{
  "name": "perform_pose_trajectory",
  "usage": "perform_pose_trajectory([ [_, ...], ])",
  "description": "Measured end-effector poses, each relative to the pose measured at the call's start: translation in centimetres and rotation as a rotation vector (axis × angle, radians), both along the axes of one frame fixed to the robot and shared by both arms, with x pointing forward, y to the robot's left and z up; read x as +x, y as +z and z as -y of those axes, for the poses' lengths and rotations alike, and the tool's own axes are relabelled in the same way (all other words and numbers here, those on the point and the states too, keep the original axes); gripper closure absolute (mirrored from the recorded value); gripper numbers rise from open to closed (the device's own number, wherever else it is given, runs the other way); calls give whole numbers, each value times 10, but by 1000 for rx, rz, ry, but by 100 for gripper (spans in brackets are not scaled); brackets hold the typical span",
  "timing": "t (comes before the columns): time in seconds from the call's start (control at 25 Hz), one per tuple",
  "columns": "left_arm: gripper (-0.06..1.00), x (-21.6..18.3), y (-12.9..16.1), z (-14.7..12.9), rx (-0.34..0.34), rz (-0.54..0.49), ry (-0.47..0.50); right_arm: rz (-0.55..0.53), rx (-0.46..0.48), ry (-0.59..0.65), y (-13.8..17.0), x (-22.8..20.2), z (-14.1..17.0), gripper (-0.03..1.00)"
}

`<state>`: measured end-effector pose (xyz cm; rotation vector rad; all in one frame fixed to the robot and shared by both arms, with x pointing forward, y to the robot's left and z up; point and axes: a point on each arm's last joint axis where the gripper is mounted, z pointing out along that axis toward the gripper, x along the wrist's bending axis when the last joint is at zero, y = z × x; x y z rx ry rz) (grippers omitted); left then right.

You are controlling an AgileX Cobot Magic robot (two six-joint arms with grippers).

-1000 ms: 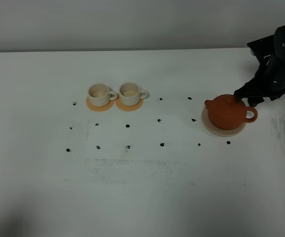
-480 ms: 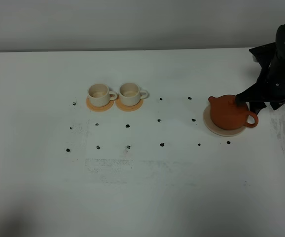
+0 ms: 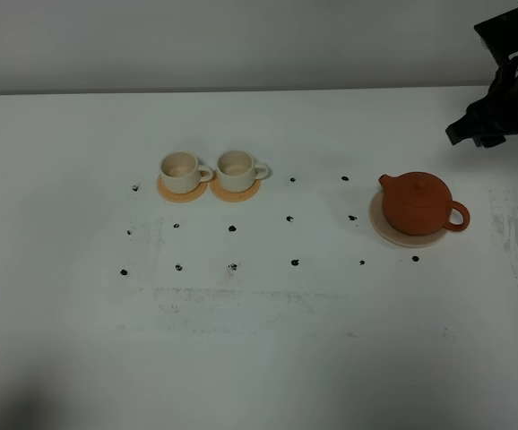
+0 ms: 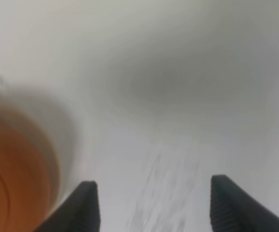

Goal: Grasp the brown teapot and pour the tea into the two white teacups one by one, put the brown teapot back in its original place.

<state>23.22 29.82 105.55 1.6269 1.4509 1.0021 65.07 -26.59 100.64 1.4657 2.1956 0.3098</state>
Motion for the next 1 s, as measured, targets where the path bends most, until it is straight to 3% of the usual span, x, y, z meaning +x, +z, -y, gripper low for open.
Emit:
perform_pose_trajectory([
  [0.2, 73, 0, 0, 0, 0, 0, 0, 233, 48, 59, 10, -34, 2, 48],
  [0.32, 73, 0, 0, 0, 0, 0, 0, 277, 60, 46, -3, -48, 14, 48],
  [0.56, 73, 0, 0, 0, 0, 0, 0, 221, 76, -8, -47, -59, 32, 48],
  [1.0, 73, 0, 0, 0, 0, 0, 0, 79, 87, -10, -98, -55, 24, 48],
])
